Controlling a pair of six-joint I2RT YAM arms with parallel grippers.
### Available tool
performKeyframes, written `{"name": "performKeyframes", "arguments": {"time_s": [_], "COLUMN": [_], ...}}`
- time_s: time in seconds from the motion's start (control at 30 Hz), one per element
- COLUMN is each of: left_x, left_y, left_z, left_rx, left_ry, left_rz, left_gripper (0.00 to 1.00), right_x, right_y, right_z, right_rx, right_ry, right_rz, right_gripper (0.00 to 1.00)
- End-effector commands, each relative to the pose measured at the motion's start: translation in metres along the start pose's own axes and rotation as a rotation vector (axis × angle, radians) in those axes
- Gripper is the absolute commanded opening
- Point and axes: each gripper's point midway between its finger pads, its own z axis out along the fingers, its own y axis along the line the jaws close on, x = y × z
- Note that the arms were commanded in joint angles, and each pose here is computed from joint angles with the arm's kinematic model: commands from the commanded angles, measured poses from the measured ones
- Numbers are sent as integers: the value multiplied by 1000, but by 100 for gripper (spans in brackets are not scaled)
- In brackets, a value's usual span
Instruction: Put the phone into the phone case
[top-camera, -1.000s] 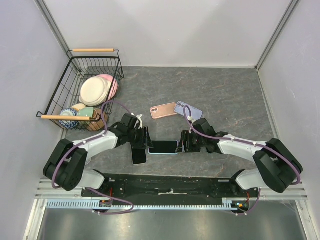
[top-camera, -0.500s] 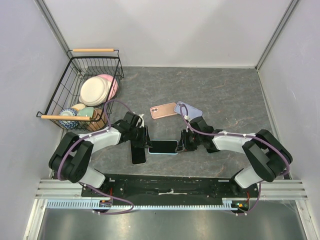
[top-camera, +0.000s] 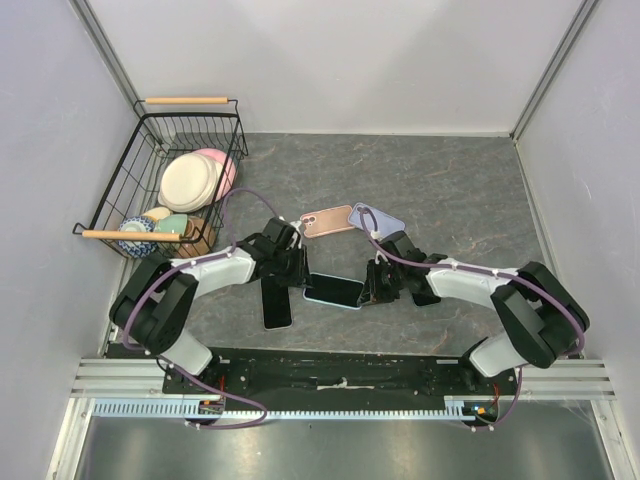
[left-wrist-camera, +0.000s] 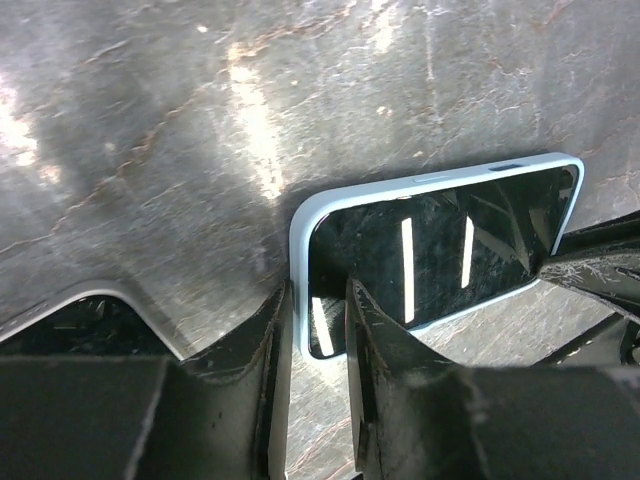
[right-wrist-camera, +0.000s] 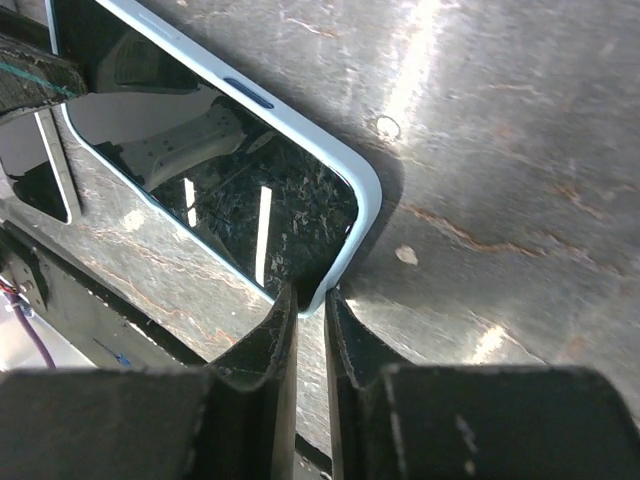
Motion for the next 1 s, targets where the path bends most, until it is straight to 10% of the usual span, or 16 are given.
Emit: {"name": "performKeyframes", "arguments": {"time_s": [0.0, 0.6, 0.8, 0.97], "left_x": [1, -25, -37, -53], "left_y": [-67, -119, -80, -73], "left_z": [2, 11, -3, -28], "left_rx": [222, 304, 62, -15], "left_ry": [28, -11, -81, -155], "left_rz": [78, 129, 129, 173], "left_gripper": [31, 37, 54, 56], "right_x": [-34, -43, -49, -57], "right_y": [0, -52, -51, -41], "right_z": [-12, -38, -52, -68], "right_rx": [35, 160, 190, 147], "right_ry": [-136, -221, -256, -319], "right_rz": [-48, 31, 7, 0], "right_gripper": [18, 29, 75, 89]}}
